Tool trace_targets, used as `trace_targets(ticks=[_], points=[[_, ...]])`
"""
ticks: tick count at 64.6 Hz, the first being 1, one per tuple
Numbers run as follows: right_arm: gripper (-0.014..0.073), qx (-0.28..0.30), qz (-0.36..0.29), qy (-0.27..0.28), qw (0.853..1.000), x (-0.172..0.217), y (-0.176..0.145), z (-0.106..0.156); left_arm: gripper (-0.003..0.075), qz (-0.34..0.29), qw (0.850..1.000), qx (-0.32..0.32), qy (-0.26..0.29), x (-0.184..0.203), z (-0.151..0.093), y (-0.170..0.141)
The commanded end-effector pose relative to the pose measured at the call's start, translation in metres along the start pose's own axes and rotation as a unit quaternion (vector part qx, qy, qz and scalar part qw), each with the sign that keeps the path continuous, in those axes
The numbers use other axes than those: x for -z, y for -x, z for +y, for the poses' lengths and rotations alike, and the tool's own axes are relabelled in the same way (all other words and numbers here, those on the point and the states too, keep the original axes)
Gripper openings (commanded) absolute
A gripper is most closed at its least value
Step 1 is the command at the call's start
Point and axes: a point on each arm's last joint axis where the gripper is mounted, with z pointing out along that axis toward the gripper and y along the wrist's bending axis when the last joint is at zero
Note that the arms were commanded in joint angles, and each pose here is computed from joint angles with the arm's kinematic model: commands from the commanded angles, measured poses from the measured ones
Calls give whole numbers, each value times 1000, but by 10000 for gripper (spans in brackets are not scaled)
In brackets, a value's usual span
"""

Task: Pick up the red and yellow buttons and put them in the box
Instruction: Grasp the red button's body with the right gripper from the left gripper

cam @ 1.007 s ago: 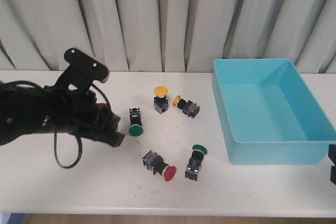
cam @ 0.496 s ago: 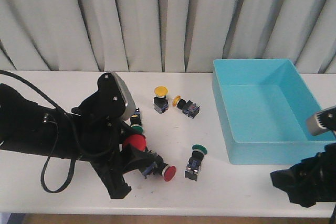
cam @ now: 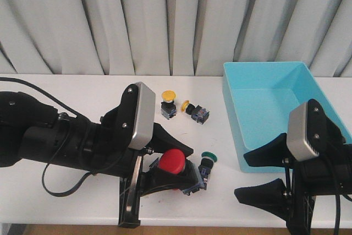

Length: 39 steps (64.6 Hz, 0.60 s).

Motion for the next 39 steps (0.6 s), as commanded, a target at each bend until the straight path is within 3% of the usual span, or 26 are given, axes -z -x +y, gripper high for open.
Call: trace_targets(ticks=[1,15,31,39], points=[[488,50,-54,8,997,5,16,0,199,-46,999,-12,5,7,0,20],[474,93,-70,14,993,2,29,2,199,-46,999,-25,6,7,0,20],[461,164,-5,50,985,-26,49,4,199,-47,999,-25,4,7,-1,20],[461,182,-4,70,981,-37,60,3,199,-48,999,-25,1,7,-1,20]])
